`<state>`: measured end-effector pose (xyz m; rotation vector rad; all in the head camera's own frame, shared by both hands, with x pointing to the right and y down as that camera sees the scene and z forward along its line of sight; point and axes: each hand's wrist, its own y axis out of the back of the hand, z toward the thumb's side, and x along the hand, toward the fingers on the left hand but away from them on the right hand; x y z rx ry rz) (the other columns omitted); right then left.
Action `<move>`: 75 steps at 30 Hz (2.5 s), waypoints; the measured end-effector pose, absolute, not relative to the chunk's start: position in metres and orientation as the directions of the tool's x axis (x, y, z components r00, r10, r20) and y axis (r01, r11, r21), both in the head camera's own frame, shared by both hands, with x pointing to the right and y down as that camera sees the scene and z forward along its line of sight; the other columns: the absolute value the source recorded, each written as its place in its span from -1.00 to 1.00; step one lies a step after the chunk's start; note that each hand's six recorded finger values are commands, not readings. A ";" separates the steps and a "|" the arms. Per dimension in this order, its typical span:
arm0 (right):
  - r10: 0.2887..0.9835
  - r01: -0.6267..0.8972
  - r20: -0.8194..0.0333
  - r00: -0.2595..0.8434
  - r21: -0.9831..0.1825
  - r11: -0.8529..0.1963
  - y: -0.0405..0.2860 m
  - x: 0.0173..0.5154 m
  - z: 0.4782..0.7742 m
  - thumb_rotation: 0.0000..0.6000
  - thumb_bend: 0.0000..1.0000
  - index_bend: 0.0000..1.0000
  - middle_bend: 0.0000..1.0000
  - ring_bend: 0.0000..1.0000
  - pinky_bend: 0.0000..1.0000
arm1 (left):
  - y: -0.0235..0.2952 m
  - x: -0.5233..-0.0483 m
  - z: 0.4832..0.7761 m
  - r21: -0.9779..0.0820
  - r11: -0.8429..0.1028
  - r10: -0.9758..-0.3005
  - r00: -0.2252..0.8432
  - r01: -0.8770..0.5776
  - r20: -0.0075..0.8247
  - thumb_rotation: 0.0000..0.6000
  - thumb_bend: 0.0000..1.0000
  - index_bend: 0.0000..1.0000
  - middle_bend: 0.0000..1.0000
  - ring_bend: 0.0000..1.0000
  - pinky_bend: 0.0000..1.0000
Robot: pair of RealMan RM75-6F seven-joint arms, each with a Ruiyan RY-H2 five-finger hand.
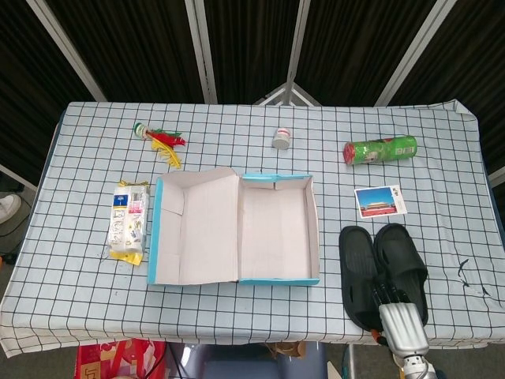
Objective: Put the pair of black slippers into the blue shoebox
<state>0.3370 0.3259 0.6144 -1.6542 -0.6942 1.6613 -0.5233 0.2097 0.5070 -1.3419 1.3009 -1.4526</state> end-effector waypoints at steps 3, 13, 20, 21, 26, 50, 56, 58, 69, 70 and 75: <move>0.784 -0.113 -0.619 0.043 -0.783 -0.612 0.320 0.334 0.618 1.00 -0.63 -0.77 -0.81 -0.80 -0.51 | 0.210 -0.524 0.507 -0.975 -0.198 -0.963 -0.166 -0.103 0.213 1.00 -0.23 -0.83 -0.98 -0.90 -0.80; 0.796 -0.140 -0.604 0.034 -0.792 -0.594 0.311 0.333 0.620 1.00 -0.63 -0.77 -0.81 -0.81 -0.51 | 0.209 -0.524 0.510 -0.974 -0.206 -0.961 -0.171 -0.096 0.220 1.00 -0.23 -0.83 -0.98 -0.90 -0.80; 0.792 -0.151 -0.608 0.052 -0.789 -0.596 0.304 0.326 0.626 1.00 -0.63 -0.77 -0.81 -0.81 -0.51 | 0.210 -0.523 0.509 -0.974 -0.206 -0.960 -0.172 -0.092 0.219 1.00 -0.23 -0.83 -0.98 -0.90 -0.80; 0.790 -0.159 -0.610 0.059 -0.787 -0.596 0.302 0.324 0.628 1.00 -0.63 -0.77 -0.81 -0.81 -0.51 | 0.210 -0.523 0.509 -0.974 -0.206 -0.960 -0.175 -0.091 0.219 1.00 -0.23 -0.83 -0.98 -0.90 -0.80; 0.787 -0.181 -0.614 0.069 -0.783 -0.595 0.294 0.318 0.634 1.00 -0.63 -0.77 -0.81 -0.81 -0.51 | 0.209 -0.523 0.511 -0.973 -0.213 -0.958 -0.179 -0.089 0.226 1.00 -0.23 -0.82 -0.98 -0.90 -0.80; 0.751 -0.265 -0.657 0.069 -0.738 -0.621 0.287 0.327 0.643 1.00 -0.63 -0.77 -0.81 -0.81 -0.51 | 0.209 -0.520 0.516 -0.969 -0.237 -0.952 -0.182 -0.074 0.247 1.00 -0.23 -0.82 -0.98 -0.90 -0.80; 0.745 -0.282 -0.663 0.078 -0.731 -0.621 0.284 0.324 0.645 1.00 -0.63 -0.63 -0.65 -0.81 -0.59 | 0.210 -0.520 0.516 -0.968 -0.241 -0.951 -0.183 -0.074 0.250 1.00 -0.23 -0.82 -0.98 -0.90 -0.80; 0.745 -0.291 -0.662 0.082 -0.731 -0.618 0.282 0.322 0.645 1.00 -0.63 -0.50 -0.49 -0.78 -0.62 | 0.209 -0.521 0.516 -0.968 -0.241 -0.950 -0.184 -0.075 0.251 1.00 -0.23 -0.82 -0.98 -0.90 -0.80; 0.753 -0.286 -0.650 0.103 -0.745 -0.603 0.277 0.315 0.645 1.00 -0.49 -0.29 -0.37 -0.70 -0.67 | 0.209 -0.522 0.515 -0.967 -0.241 -0.950 -0.185 -0.080 0.252 1.00 -0.23 -0.82 -0.98 -0.90 -0.80; 0.752 -0.286 -0.652 0.103 -0.743 -0.605 0.277 0.315 0.645 1.00 -0.47 -0.28 -0.36 -0.69 -0.67 | 0.209 -0.522 0.515 -0.967 -0.242 -0.950 -0.184 -0.080 0.252 1.00 -0.23 -0.82 -0.98 -0.90 -0.80; 0.748 -0.295 -0.656 0.104 -0.738 -0.607 0.277 0.314 0.643 1.00 -0.33 -0.18 -0.28 -0.66 -0.67 | 0.209 -0.521 0.515 -0.967 -0.244 -0.950 -0.182 -0.079 0.254 1.00 -0.23 -0.82 -0.98 -0.90 -0.80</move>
